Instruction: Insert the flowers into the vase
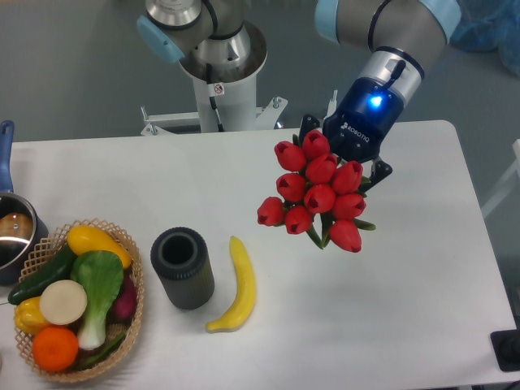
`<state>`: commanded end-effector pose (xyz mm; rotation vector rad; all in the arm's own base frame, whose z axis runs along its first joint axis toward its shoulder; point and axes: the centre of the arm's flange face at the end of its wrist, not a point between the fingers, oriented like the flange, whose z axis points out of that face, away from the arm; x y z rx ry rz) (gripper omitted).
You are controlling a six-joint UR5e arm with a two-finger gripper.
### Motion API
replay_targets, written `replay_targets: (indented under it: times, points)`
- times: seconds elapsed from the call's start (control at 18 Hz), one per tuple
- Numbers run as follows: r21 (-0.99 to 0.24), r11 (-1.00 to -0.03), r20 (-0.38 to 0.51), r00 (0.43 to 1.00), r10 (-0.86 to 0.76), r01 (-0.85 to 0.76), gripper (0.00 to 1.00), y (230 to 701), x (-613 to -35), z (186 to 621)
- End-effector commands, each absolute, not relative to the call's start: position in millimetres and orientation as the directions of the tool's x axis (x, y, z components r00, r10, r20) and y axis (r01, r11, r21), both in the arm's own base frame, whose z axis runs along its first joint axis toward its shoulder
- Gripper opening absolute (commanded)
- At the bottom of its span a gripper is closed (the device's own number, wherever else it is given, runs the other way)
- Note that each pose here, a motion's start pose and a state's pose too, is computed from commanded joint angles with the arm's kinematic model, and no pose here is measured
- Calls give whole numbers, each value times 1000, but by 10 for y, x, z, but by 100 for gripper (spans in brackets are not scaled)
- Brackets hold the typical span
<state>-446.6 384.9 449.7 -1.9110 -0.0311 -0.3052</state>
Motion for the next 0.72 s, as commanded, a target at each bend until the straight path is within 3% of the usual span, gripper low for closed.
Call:
replay_targets:
  times: [0.72]
  points:
    - [-925, -343, 221, 966, -133, 164, 48, 3856, -4447, 4500]
